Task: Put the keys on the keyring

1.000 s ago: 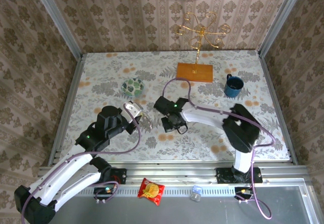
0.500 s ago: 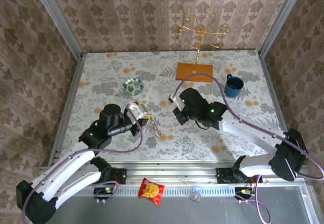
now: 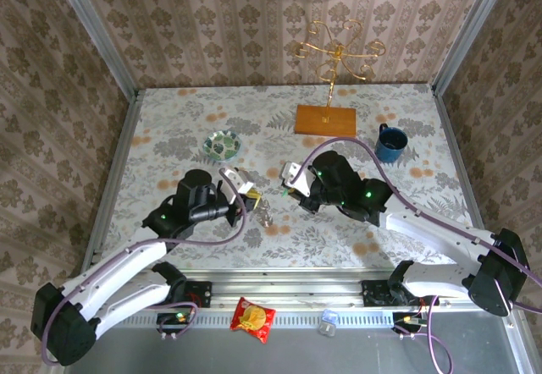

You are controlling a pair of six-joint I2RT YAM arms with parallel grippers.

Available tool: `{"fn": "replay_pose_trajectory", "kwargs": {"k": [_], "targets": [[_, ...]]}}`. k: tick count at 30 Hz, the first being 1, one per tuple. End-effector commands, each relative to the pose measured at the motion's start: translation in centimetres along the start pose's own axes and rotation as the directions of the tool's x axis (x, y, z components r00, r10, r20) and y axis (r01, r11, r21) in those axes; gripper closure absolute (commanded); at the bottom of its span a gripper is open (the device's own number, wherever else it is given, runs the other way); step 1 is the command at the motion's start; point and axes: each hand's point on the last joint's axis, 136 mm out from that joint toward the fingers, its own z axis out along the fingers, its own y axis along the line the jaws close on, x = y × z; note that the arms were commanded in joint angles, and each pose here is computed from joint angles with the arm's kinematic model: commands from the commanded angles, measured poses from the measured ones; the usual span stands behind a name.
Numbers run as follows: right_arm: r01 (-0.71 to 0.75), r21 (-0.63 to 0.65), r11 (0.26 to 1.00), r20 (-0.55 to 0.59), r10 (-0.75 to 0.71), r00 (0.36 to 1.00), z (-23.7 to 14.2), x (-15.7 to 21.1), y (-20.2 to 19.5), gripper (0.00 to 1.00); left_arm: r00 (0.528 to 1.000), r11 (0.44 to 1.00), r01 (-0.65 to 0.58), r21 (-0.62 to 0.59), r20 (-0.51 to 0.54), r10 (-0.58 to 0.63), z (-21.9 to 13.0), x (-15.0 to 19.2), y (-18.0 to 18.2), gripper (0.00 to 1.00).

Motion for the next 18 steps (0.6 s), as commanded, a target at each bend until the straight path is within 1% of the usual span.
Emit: {"fn": "replay_pose_trajectory", "kwargs": {"k": [1,5,10,15,18], "targets": [[0.113,-0.029,0.993,0.068,-0.111,0.991,-0.4,-1.2,1.1,1.00,0.996,0.998,-0.006,0.058,0.090,0.001,-0.1,-3.3,-1.2,1.00],[0.176,-0.007,0.984,0.072,-0.175,0.982,-0.1,-1.4,1.3,1.00,0.997,0.997,0.015,0.074,0.080,-0.021,0.4,-3.1,-1.4,1.00],[0.198,-0.008,0.980,0.100,-0.196,0.975,0.3,-2.3,1.6,1.00,0.997,0.997,0.031,0.071,0.074,-0.036,0.7,-2.9,-1.3,1.00],[0.219,-0.003,0.976,0.091,-0.218,0.972,0.9,-2.6,1.8,1.00,0.997,0.997,0.031,0.068,0.075,-0.037,0.8,-2.9,-1.4,1.00],[0.218,0.000,0.976,0.105,-0.217,0.970,1.2,-3.1,1.8,1.00,0.996,0.997,0.036,0.061,0.074,-0.041,0.9,-2.9,-1.2,1.00]]}}
